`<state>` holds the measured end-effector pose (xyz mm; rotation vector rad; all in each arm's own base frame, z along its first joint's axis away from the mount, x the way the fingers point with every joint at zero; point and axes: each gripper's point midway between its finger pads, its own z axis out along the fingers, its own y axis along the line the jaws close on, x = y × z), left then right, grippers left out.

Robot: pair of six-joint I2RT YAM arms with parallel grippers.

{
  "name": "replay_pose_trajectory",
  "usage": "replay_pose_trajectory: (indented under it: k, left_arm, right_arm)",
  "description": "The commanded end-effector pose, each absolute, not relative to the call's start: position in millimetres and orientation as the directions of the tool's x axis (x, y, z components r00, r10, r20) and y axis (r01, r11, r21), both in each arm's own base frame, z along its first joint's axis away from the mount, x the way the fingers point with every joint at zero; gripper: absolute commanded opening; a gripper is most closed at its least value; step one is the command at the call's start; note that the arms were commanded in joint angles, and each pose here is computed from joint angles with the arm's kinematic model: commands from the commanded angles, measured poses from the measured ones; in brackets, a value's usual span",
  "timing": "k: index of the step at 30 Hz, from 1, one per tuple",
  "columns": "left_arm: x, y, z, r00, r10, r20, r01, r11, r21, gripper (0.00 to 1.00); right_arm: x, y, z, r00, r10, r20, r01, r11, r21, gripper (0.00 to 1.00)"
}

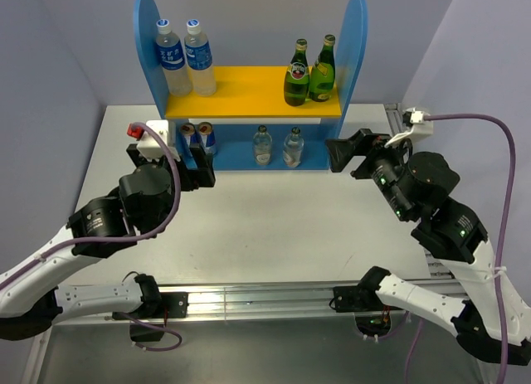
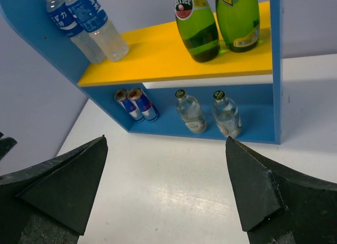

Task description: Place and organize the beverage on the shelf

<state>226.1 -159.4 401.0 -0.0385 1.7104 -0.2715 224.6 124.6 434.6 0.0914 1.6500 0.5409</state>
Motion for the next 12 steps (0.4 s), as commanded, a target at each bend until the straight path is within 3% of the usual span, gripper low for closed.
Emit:
replay_pose_trajectory:
  k: [1, 12]
  left_arm:
    - [221.3, -153.5, 406.4, -0.155, -0.21, -0.965, 0.143, 0.962, -0.232, 0.99]
    - [222.8, -149.3, 406.4, -0.147, -0.214, -0.966, 0.115, 0.966, -0.231, 0.99]
  right_arm:
    - [212.5, 113.0, 446.1, -0.141, 0.36, -0.922, -0.262, 0.885, 0.385, 1.0]
    - [212.0, 111.8, 447.4, -0.129, 0.347, -0.929, -0.269, 0.889, 0.37, 1.0]
